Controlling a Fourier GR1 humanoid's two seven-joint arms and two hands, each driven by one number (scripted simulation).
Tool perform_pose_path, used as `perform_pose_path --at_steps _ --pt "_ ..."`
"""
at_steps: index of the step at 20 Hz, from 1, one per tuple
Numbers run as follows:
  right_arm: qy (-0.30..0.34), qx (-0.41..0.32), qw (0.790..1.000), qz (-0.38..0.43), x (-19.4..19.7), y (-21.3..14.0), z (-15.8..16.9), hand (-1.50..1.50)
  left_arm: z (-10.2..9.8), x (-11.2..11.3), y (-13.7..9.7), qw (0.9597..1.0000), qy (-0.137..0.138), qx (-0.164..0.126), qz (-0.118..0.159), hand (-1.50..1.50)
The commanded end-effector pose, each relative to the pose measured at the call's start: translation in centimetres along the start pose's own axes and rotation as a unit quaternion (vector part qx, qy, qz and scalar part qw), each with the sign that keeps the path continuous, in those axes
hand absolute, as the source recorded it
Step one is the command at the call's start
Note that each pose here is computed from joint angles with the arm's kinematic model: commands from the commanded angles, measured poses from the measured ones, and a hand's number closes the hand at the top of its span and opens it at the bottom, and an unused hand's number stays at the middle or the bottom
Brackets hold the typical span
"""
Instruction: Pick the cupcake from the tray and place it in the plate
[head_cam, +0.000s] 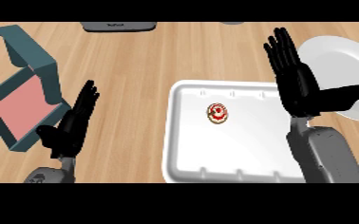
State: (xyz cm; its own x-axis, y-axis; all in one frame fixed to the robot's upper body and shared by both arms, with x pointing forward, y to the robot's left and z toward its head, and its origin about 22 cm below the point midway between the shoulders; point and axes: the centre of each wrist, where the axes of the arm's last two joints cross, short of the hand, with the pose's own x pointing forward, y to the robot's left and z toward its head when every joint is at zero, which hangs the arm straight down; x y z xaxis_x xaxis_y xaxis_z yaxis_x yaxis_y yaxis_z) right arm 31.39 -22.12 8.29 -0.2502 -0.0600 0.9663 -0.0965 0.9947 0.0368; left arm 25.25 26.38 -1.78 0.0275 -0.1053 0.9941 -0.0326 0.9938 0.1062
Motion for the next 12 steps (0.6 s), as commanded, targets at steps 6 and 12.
perform_pose_path --at_steps 6,12 --pt "0.063 0.049 0.996 -0.026 2.5 15.0 -3.3 -1.5 -4.2 4.9 0.9 0.9935 -0.051 -0.011 -0.101 0.0" --pt "0.081 0.073 0.971 0.212 -5.1 16.3 2.5 -1.5 -4.3 5.5 1.6 0.9956 -0.02 -0.021 -0.089 0.0"
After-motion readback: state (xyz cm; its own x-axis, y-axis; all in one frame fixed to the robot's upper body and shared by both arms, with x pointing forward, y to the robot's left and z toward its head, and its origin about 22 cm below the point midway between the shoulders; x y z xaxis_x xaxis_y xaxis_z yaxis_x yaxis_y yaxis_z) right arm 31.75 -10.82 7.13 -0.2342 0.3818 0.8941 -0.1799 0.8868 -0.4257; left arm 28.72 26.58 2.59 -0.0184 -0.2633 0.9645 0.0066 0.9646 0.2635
